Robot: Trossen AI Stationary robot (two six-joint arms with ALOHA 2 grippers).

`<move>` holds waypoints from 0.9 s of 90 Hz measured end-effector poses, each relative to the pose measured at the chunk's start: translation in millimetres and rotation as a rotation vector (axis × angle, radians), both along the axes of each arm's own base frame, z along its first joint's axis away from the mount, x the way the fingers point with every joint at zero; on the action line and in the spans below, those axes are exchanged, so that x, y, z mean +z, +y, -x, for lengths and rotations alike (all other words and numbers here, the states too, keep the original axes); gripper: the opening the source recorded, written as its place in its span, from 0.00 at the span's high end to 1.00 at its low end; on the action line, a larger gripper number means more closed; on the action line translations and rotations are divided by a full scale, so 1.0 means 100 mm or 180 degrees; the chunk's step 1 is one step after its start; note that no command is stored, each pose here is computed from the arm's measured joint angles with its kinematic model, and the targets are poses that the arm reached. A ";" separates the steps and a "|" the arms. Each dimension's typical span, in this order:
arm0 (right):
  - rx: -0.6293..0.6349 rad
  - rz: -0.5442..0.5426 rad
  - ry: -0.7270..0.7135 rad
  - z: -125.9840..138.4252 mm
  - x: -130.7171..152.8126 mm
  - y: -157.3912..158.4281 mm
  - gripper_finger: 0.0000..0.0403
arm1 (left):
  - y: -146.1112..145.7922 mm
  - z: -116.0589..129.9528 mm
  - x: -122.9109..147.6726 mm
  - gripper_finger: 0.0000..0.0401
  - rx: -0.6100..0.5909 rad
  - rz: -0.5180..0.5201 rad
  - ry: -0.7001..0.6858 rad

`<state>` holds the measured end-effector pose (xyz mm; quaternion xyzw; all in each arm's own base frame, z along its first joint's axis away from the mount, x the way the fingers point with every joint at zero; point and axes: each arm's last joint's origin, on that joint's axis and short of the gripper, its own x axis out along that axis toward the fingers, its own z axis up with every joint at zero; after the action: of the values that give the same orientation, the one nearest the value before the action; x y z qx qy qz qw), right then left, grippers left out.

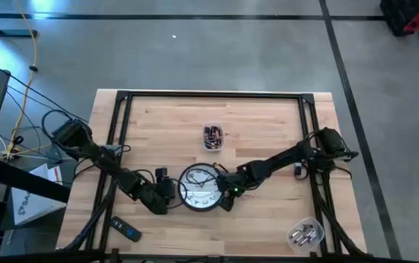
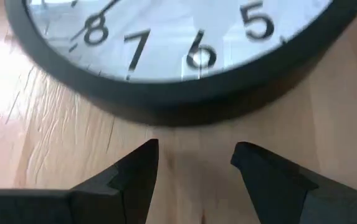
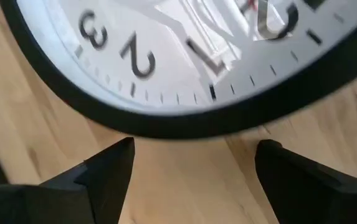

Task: Insert battery
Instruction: Insert the black battery into the black clock

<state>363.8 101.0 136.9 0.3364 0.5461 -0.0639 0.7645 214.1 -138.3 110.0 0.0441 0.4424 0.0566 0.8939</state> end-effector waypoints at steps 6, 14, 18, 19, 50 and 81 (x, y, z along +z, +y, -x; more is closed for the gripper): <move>-0.0010 -0.0040 -0.0020 -0.02 0.00 -0.03 0.27 | 0.00 -0.02 -0.03 0.49 0.0012 0.0031 -0.0009; 0.0030 -0.0146 -0.0096 -0.05 0.00 -0.05 0.27 | -0.01 -0.03 -0.05 0.49 0.0033 0.0029 -0.0026; 0.0035 -0.0192 -0.0135 -0.06 0.01 -0.06 0.27 | -0.01 -0.03 -0.06 0.49 0.0041 0.0018 -0.0032; 0.0034 -0.0199 -0.0139 -0.07 0.01 -0.06 0.27 | -0.01 -0.03 -0.06 0.49 0.0042 0.0016 -0.0034; 0.0030 -0.0373 -0.0234 -0.10 0.04 -0.04 0.27 | -0.03 0.00 -0.06 0.49 -0.0001 -0.0045 -0.0009; -0.0128 -0.0589 -0.0241 -0.12 0.07 -0.02 0.27 | -0.02 0.05 -0.03 0.49 -0.0053 -0.0081 0.0105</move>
<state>375.8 98.8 143.9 0.4187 0.5135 -0.0158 0.7489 209.5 -140.2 107.1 0.0601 0.4560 0.0540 0.8863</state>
